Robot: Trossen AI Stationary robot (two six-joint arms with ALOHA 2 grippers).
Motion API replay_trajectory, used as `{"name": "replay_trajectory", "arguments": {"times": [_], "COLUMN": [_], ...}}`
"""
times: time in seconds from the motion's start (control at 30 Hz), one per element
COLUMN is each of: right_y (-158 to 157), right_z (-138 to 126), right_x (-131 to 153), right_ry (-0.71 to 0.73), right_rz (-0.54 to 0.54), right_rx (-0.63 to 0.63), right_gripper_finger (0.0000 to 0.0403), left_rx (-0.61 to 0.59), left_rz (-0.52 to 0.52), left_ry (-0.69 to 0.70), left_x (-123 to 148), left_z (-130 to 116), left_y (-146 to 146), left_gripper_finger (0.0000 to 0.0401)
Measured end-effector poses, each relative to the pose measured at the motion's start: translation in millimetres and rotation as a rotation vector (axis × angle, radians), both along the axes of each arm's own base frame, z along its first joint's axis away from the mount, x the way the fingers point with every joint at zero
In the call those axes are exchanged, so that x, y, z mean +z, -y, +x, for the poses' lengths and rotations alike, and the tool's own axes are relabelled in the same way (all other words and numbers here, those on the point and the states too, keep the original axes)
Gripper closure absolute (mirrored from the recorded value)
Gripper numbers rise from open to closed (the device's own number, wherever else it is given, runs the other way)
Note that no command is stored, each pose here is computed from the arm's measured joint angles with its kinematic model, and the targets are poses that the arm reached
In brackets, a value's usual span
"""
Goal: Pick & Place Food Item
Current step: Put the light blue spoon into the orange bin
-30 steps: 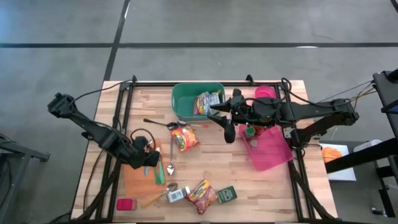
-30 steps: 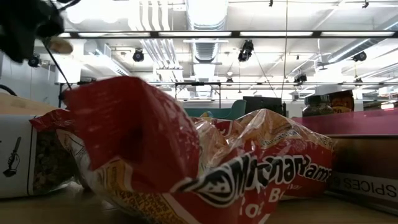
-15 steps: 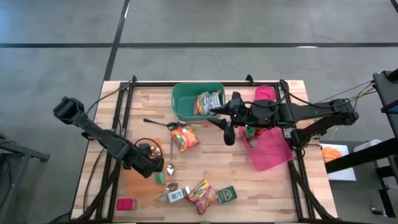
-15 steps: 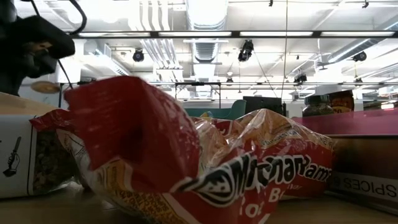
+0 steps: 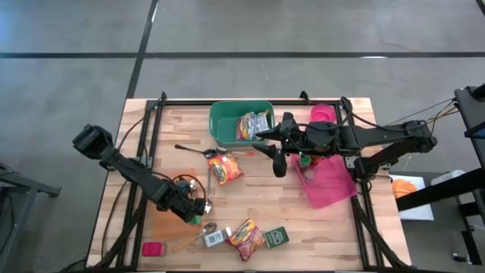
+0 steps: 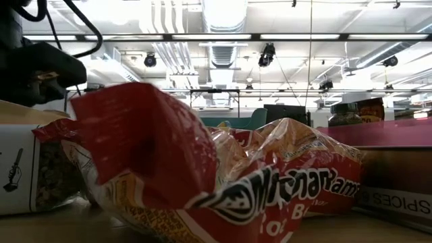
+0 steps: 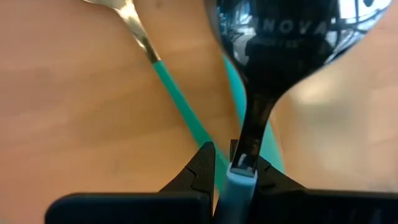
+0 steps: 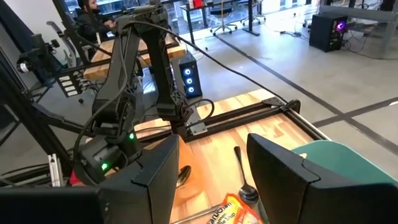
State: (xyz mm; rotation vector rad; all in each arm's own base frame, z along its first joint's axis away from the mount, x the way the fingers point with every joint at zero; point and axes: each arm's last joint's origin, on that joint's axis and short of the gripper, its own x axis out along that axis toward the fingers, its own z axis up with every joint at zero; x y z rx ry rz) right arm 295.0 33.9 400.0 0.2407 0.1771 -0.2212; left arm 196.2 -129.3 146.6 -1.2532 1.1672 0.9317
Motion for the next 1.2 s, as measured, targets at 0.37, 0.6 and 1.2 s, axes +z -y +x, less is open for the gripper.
{"name": "replay_trajectory", "arguments": {"times": [0.37, 0.6, 1.2], "right_y": [-7.7, -11.1, -12.6], "right_z": [-0.9, -1.4, -1.7], "right_x": [0.2, 0.2, 0.2], "right_ry": [0.002, 0.002, 0.002], "right_rz": [0.003, 0.003, 0.002], "right_rx": [0.026, 0.038, 0.043], "right_gripper_finger": [0.0218, 0.0218, 0.0218], "left_rx": [-0.012, -0.007, -0.091], "left_rz": [-0.006, -0.006, -0.039], "left_ry": [0.006, 0.010, 0.049], "left_x": [-9.1, -8.9, -7.6], "left_z": [5.1, 5.2, 8.2], "left_y": [3.5, 3.2, 6.3], "left_gripper_finger": [0.0362, 0.0358, 0.0322]}}
